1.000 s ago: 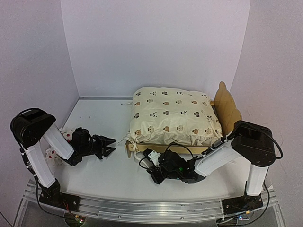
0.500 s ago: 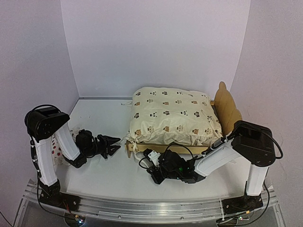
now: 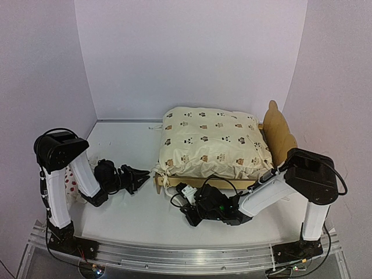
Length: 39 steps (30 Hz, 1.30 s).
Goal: Set up the pet bed
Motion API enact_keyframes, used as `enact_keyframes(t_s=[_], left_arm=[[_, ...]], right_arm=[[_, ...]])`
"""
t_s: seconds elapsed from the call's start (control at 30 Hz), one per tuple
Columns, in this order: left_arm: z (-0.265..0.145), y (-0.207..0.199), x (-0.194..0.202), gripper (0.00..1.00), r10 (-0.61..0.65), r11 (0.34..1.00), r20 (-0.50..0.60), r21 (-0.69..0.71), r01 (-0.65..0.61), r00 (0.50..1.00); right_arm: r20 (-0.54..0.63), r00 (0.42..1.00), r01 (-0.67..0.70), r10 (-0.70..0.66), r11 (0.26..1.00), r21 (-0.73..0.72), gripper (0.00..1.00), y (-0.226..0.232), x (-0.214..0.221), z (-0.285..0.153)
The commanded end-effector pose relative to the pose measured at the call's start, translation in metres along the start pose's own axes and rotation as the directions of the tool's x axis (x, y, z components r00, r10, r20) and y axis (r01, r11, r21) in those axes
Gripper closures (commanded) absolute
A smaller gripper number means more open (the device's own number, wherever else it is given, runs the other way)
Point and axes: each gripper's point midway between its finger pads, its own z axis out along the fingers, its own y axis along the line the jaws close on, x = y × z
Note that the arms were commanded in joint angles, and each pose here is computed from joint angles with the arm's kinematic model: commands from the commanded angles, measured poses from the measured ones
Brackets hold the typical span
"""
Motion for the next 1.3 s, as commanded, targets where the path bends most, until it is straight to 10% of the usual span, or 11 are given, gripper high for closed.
enact_keyframes(t_s=[0.0, 0.53, 0.97, 1.27], left_arm=[[0.006, -0.011, 0.0, 0.89, 0.004, 0.999, -0.006, 0.045, -0.004, 1.0], [-0.021, -0.087, -0.015, 1.0, 0.226, 0.966, 0.118, 0.097, -0.238, 0.967], [-0.099, -0.247, -0.062, 1.0, 0.682, 0.724, 0.422, -0.277, -0.631, 0.598], [-0.089, -0.223, -0.104, 1.0, 0.752, 0.66, 0.394, -0.438, -0.611, 0.529]], right_arm=[[-0.084, 0.996, 0.017, -0.016, 1.0, 0.006, 1.0, -0.002, 0.021, 0.001], [-0.09, 0.996, 0.021, -0.018, 0.999, 0.029, 1.0, -0.01, 0.028, -0.011], [-0.111, 0.994, 0.026, -0.016, 0.996, 0.084, 1.0, -0.022, 0.036, -0.017], [-0.184, 0.983, 0.029, -0.008, 0.993, 0.111, 1.0, -0.029, 0.059, -0.018]])
